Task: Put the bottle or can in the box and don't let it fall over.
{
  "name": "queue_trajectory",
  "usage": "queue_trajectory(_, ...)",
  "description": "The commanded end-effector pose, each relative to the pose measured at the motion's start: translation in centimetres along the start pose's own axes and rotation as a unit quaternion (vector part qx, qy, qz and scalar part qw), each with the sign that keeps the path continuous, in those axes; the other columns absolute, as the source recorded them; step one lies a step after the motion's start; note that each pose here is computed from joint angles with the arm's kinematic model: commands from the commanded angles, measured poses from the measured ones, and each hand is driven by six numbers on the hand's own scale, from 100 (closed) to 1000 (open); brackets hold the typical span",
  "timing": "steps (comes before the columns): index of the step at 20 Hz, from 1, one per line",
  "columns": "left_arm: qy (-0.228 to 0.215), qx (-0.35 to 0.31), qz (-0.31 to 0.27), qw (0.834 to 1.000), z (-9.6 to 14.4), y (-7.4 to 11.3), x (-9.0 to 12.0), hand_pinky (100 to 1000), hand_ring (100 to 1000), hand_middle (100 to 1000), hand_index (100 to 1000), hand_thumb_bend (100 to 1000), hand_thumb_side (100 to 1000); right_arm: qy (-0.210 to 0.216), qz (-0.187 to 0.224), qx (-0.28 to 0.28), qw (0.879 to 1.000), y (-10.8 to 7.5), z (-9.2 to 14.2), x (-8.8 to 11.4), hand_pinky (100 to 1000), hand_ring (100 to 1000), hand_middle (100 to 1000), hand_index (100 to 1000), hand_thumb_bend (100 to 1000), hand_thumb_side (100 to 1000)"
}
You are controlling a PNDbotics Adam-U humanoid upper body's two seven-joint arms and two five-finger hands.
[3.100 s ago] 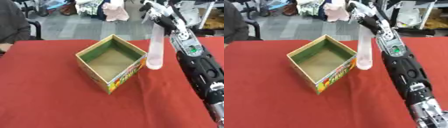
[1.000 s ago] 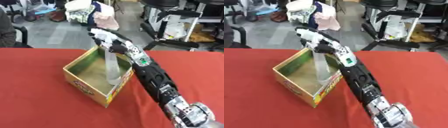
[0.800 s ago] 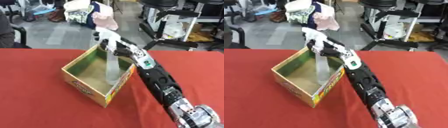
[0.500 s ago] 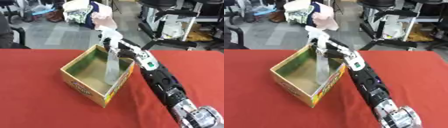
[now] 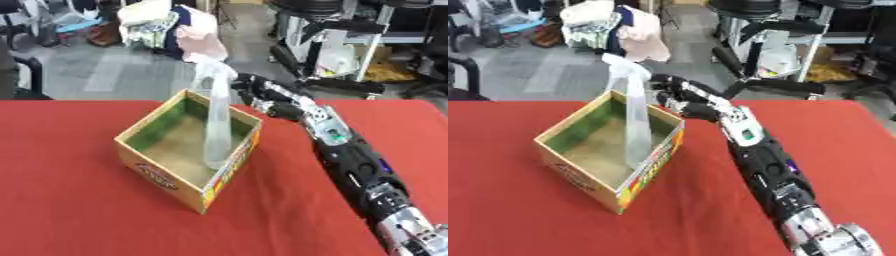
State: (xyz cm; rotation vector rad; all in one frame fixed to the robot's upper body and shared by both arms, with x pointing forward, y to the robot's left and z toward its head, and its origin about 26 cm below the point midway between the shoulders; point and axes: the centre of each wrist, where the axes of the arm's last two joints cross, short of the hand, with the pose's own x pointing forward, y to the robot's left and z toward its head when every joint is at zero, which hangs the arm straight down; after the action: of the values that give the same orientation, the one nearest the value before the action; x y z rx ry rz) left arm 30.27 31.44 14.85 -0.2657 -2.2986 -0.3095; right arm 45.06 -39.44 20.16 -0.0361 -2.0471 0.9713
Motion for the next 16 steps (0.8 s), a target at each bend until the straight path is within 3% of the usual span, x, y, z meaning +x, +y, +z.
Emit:
queue_trajectory(1,0.004,-0.003,-0.022,1.0,0.1,0.8,0.6,763,1000,1000,1000,296,1000,-0.07,0.066,0.027,0.995,-3.2,1.5,2.2,1000,1000,1000,1000,100,532)
queue_trajectory(4,0.021,0.003,-0.033,0.999,1.1,1.2,0.5,762,1000,1000,1000,294,1000,-0.082,0.021,-0.042,0.995,-3.4,3.8,2.4,1000,1000,1000,1000,100,534)
queue_trajectory(7,0.041,0.012,-0.05,0.998,2.3,1.8,0.4,761,1000,1000,1000,294,1000,-0.091,-0.028,-0.106,0.99,-2.4,6.1,2.7,988,1000,1000,1000,100,546)
queue_trajectory(12,0.065,0.021,-0.072,0.995,3.6,2.4,0.4,760,1000,1000,1000,293,1000,-0.083,-0.089,-0.206,0.971,0.8,10.7,3.2,953,1000,1000,969,100,569)
queue_trajectory(16,0.077,0.024,-0.086,0.993,4.5,2.7,0.4,759,1000,1000,1000,289,1000,-0.062,-0.099,-0.271,0.955,3.3,13.8,3.9,932,1000,1000,926,100,568)
